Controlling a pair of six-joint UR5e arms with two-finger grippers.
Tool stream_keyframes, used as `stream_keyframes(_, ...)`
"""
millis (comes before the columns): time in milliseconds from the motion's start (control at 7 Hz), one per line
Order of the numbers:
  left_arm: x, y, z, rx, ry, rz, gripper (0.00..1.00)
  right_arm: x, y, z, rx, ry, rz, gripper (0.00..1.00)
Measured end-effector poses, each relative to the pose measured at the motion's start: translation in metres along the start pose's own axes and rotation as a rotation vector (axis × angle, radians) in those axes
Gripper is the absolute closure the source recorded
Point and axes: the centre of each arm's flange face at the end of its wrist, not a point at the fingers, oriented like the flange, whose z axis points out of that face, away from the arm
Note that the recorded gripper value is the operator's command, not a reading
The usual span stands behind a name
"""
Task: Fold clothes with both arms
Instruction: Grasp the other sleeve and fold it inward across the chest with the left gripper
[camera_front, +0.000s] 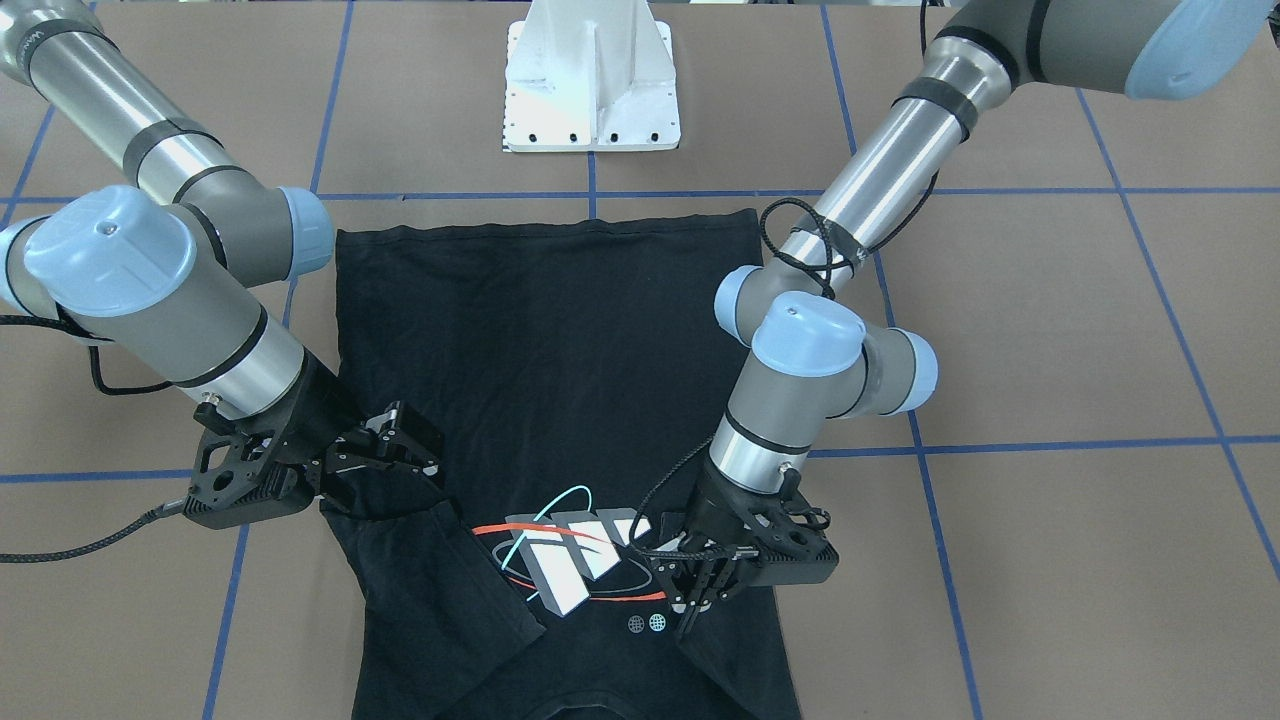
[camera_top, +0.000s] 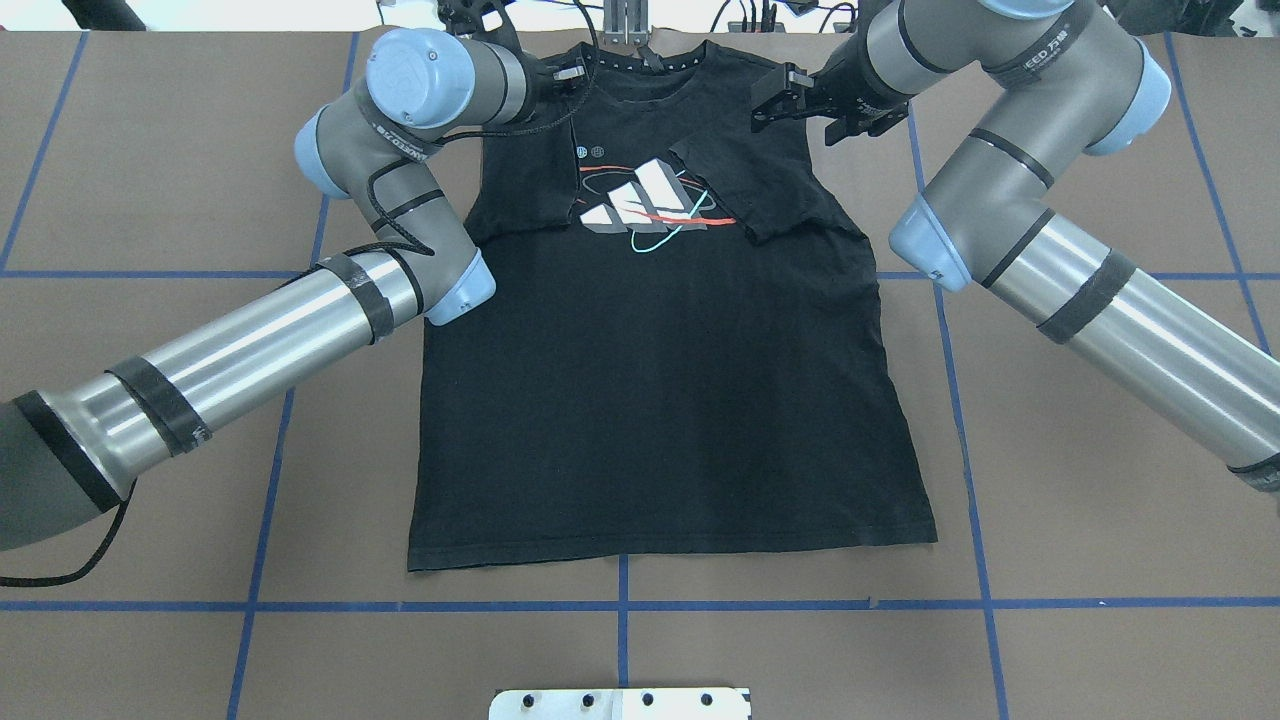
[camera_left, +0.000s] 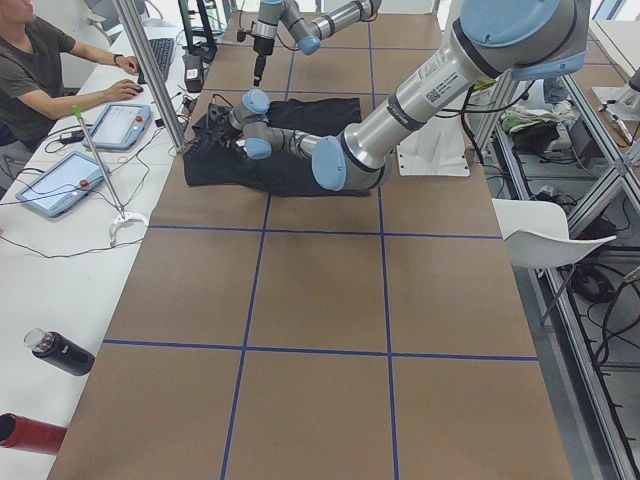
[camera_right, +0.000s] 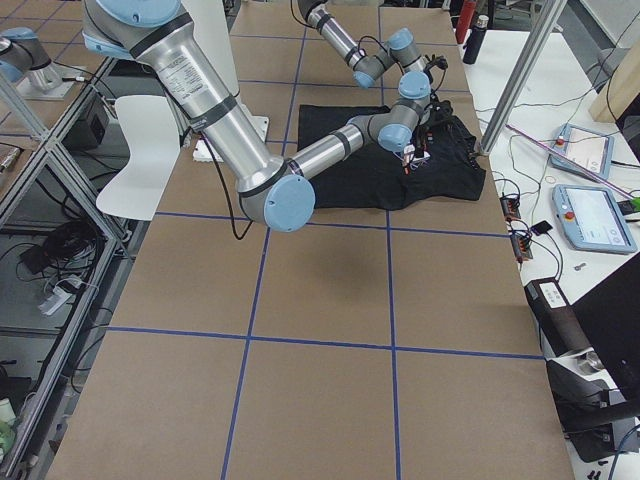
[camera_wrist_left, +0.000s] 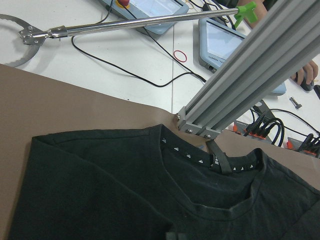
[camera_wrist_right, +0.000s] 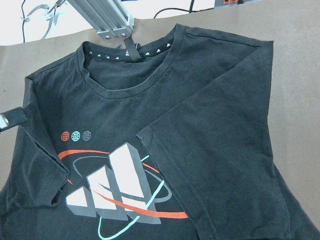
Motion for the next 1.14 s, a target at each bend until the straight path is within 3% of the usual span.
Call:
stream_keyframes(143, 0.002, 0.004, 0.002, 0.004, 0.006, -0.002, 0.01, 0.002, 0.000, 0.000, 0.000, 0.002, 0.001, 0.01)
stream_keyframes(714, 0.010, 0.000, -0.007, 0.009, 0.047, -0.007, 0.00, 0.005, 0.000, -0.001, -0.004, 0.002, 0.005, 0.01)
stream_keyframes(1143, -0.022, -0.006, -0.053, -0.047, 0.105, -0.004, 0.00, 0.039, 0.032, -0.028, -0.054, -0.030, 0.013, 0.01)
